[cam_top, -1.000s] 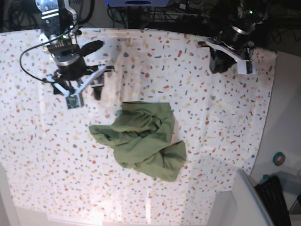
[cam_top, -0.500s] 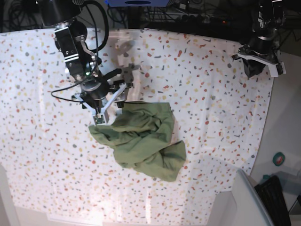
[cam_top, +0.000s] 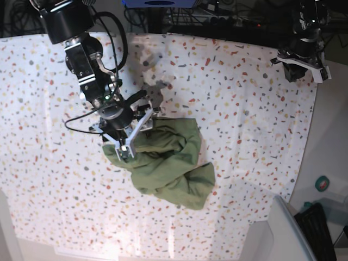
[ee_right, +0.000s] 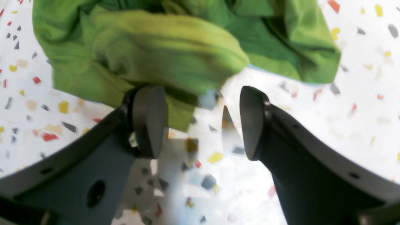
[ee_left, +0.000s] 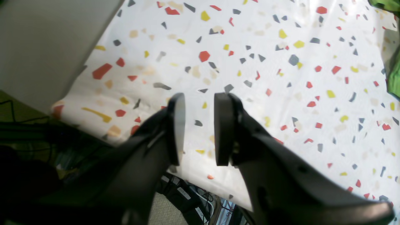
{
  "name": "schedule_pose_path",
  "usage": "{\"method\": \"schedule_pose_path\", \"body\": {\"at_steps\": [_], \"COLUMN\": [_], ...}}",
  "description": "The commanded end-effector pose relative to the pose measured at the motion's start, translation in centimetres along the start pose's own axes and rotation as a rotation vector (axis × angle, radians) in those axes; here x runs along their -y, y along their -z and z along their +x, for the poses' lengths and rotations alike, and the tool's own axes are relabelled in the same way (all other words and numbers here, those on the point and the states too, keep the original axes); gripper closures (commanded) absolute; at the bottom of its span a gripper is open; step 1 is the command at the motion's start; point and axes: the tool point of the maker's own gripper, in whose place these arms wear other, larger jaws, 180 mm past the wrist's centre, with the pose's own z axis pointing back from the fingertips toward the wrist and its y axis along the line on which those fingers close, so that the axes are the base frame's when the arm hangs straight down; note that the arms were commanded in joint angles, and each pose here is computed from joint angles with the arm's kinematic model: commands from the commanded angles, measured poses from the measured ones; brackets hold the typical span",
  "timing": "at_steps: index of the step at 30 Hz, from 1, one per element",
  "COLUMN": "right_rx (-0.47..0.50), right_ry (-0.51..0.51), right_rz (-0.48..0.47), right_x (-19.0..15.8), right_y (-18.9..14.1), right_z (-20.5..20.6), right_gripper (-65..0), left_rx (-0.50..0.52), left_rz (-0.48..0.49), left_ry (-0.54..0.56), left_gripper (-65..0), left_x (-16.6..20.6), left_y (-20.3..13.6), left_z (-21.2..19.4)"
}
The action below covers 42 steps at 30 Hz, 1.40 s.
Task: Layout the t-shirt on the table in an organized manner, then fold the t-shirt properly
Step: 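Lower both grippers onto the crumpled green t-shirt and grasp its edges, then lift the t-shirt and pull the grippers apart to stretch it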
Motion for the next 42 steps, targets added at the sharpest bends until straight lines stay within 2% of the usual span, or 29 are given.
{"method": "schedule_pose_path", "body": {"at_steps": [1, 4, 5, 7, 8, 9, 13, 19, 21, 26, 32, 40, 41, 42], "right_rx": [0.067, 0.072, 0.072, 0.067, 0.065, 0.059, 0.044, 0.051, 0.054, 0.045, 0.039, 0.037, 0.039, 0.037], "right_ry": [-0.007, -0.008, -0.008, -0.007, -0.006, -0.004, 0.005, -0.034, -0.029, 0.017, 0.007, 0.006, 0.006, 0.004], "right_rz": [0.005, 0.009, 0.009, 0.011, 0.012, 0.013, 0.015, 0.013, -0.011, -0.079, -0.082, -0.083, -0.084, -0.085], "right_x": [0.0, -0.1, -0.1, -0.3, -0.3, -0.4, -0.5, 0.2, 1.2, 3.7, 3.9, 4.0, 4.0, 4.1], "right_y": [0.1, 0.3, 0.3, 0.3, 0.2, 0.1, -1.3, -6.2, -7.6, -9.0, -9.1, -9.1, -9.1, -9.1], "right_z": [2.6, 3.0, 3.0, 2.8, 2.6, 2.4, 0.3, -2.5, -3.0, -4.1, -4.3, -4.4, -4.3, -4.4], "right_gripper": [-34.8, -33.9, -30.9, -16.5, -5.6, 0.0, 0.0, 0.0, 0.0, 0.0, 0.0, 0.0, 0.0, 0.0], "left_rx": [0.04, 0.05, 0.054, 0.063, 0.066, 0.068, 0.082, 0.064, 0.051, 0.001, -0.035, -0.154, -0.172, -0.182], "left_rz": [-0.005, -0.012, -0.019, -0.025, -0.04, -0.056, -0.103, -0.186, -0.218, -0.32, -0.426, -0.433, -0.43, -0.426], "left_ry": [0.007, 0.006, 0.005, 0.0, -0.001, 0.003, 0.007, 0.014, 0.017, 0.051, 0.098, 0.037, 0.032, 0.031], "left_gripper": [-15.3, -15.3, -15.3, -16.1, -16.3, -16.5, -17.4, -36.9, -39.8, -39.7, -39.7, -39.3, -38.3, -34.7], "left_x": [0.0, 0.3, 0.6, 0.9, 1.6, 2.2, 4.2, 8.0, 9.6, 15.1, 22.0, 27.0, 27.2, 27.2], "left_y": [-0.1, 0.0, 0.2, 0.6, 0.9, 1.1, 1.7, 3.4, 4.4, 7.8, 11.0, 14.0, 14.1, 14.3], "left_z": [1.2, 1.5, 1.8, 2.2, 2.4, 2.5, 3.2, 2.9, 2.6, 2.0, 2.7, 0.2, -0.4, -0.6]}}
